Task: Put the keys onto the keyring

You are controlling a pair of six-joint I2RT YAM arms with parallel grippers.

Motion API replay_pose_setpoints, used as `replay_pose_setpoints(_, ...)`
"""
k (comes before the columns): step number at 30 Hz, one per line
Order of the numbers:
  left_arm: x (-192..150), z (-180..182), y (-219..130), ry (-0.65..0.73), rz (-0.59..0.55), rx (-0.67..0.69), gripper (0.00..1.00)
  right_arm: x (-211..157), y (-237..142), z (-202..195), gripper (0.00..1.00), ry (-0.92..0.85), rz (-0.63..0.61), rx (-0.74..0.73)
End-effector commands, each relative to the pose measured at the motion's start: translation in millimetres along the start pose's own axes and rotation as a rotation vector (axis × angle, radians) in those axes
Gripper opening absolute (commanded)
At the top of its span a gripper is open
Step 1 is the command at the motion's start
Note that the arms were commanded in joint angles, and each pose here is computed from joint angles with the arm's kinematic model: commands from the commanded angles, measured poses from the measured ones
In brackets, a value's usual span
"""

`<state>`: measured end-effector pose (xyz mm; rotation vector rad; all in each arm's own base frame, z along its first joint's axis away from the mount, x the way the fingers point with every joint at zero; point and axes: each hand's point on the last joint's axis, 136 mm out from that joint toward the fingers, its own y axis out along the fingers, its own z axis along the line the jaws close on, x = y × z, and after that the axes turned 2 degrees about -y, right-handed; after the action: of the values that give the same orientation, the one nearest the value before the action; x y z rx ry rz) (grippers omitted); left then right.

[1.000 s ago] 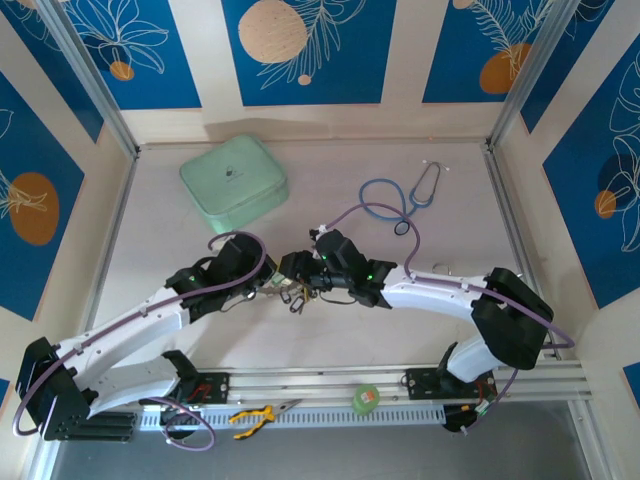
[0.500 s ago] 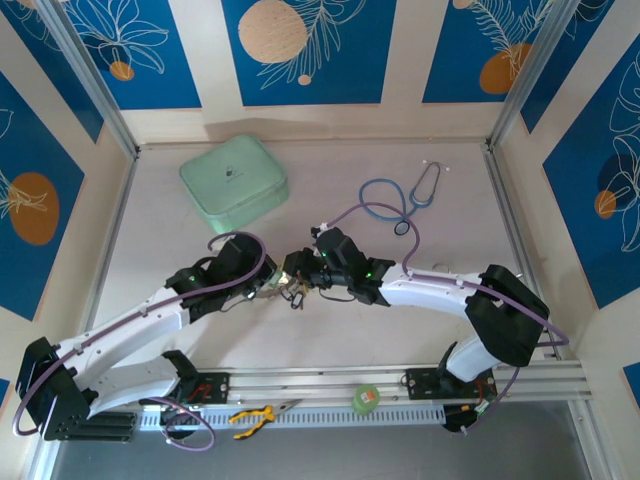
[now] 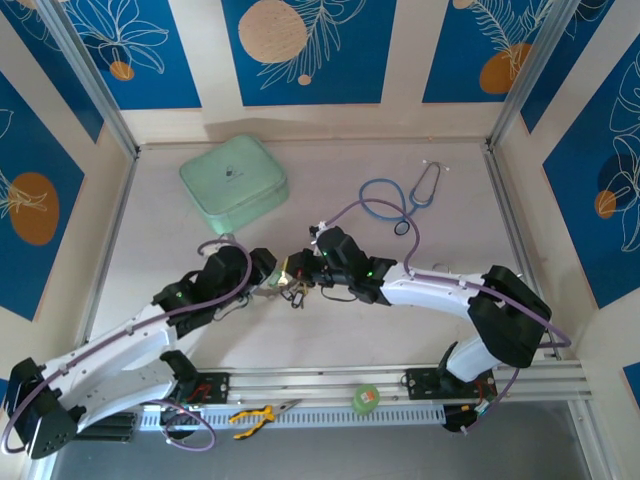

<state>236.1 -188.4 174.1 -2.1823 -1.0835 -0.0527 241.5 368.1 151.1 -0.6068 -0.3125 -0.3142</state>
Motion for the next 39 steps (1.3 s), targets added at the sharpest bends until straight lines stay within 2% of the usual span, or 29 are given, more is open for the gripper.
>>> replay_pose_setpoints(1, 17.0, 3.4, -10.7, 0.073, -0.098, -0.007, 0.59, 11.6, -17.6, 13.6, 0.0, -0.172, -0.012, -0.004)
replay_pose_setpoints(5, 43.8, -6.1, -34.8, 0.288, -0.226, -0.015, 0.67, 16.3, -32.9, 21.3, 0.0, -0.336, 0.003, 0.018)
replay_pose_setpoints(8, 58.2, -22.0, -47.3, 0.524, -0.311, -0.035, 0.73, 19.7, -44.5, 30.5, 0.0, -0.473, 0.042, 0.07)
replay_pose_setpoints(12, 58.8, -39.5, -47.4, 0.889, -0.336, -0.038, 0.76, 19.3, -58.3, 36.5, 0.0, -0.593, 0.123, 0.166)
replay_pose_setpoints(15, 45.8, -45.1, -36.2, 1.105, -0.284, -0.071, 0.7, 15.0, -65.7, 34.6, 0.0, -0.687, 0.18, 0.217)
replay_pose_setpoints(19, 26.3, -45.8, -20.0, 1.28, -0.209, -0.152, 0.55, 9.3, -73.8, 24.8, 0.0, -0.79, 0.236, 0.258)
replay_pose_setpoints(26, -10.0, -54.0, -15.0, 1.488, -0.101, -0.353, 0.35, -0.4, -94.3, 25.8, 0.0, -0.963, 0.224, 0.367)
replay_pose_setpoints(29, -33.8, -58.1, -17.9, 1.546, -0.053, -0.5, 0.31, -8.6, -99.2, 28.1, 0.0, -1.037, 0.222, 0.417)
replay_pose_setpoints(34, -67.9, -61.6, -19.8, 1.538, 0.037, -0.711, 0.28, -18.9, -102.4, 25.1, 0.0, -1.164, 0.213, 0.435)
replay_pose_setpoints(39, -88.4, -55.6, -18.9, 1.544, 0.106, -0.819, 0.27, -26.7, -103.5, 24.9, 0.0, -1.235, 0.215, 0.441)
